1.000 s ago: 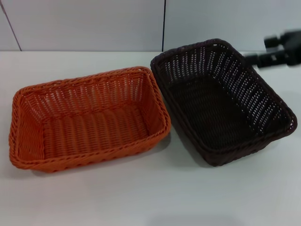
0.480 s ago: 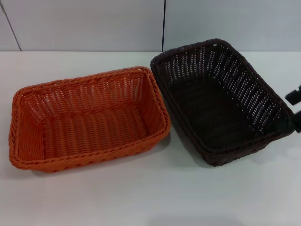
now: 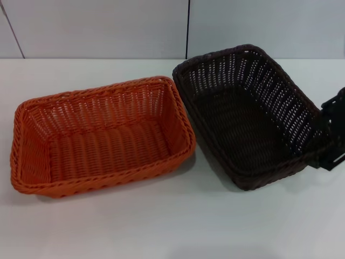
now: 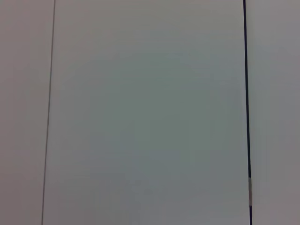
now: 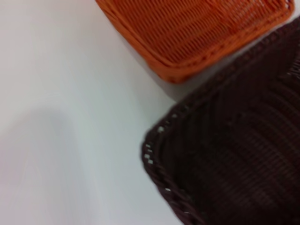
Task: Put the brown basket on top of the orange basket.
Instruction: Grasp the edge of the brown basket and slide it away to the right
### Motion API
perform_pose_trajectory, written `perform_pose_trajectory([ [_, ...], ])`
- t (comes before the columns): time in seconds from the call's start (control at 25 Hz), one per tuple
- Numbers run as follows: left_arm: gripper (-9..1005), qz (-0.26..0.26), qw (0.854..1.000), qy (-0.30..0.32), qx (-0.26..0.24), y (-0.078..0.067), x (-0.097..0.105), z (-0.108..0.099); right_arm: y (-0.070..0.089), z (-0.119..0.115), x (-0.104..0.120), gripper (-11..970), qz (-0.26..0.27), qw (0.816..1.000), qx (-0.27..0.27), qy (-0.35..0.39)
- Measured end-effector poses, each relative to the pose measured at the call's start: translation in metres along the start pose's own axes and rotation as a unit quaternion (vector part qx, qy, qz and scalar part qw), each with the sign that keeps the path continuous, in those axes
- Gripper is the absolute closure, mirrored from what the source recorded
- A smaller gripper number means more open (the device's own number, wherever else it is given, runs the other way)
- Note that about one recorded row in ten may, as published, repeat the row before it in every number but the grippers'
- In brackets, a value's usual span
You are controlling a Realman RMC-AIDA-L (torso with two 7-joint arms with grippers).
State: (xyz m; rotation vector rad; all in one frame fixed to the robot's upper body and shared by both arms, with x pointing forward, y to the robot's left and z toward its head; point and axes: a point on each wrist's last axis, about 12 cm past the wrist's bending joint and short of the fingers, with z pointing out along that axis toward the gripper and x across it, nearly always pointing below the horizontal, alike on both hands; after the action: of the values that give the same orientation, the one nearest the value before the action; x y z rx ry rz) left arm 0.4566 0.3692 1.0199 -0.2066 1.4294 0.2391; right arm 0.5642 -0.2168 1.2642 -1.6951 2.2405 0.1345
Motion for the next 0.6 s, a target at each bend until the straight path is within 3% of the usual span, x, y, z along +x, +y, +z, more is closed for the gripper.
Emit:
perform_pose_trajectory([
  [0.24, 222, -0.004, 1.0, 0.002, 0.0, 0.0, 0.001, -0.001, 0.002, 0.018, -0.008, 147, -0.019, 0.999, 0.022, 0.025],
  [0.6, 223, -0.009, 1.0, 0.01, -0.001, 0.001, 0.002, 0.0, 0.008, 0.038, -0.017, 147, -0.037, 0.999, -0.005, 0.037],
])
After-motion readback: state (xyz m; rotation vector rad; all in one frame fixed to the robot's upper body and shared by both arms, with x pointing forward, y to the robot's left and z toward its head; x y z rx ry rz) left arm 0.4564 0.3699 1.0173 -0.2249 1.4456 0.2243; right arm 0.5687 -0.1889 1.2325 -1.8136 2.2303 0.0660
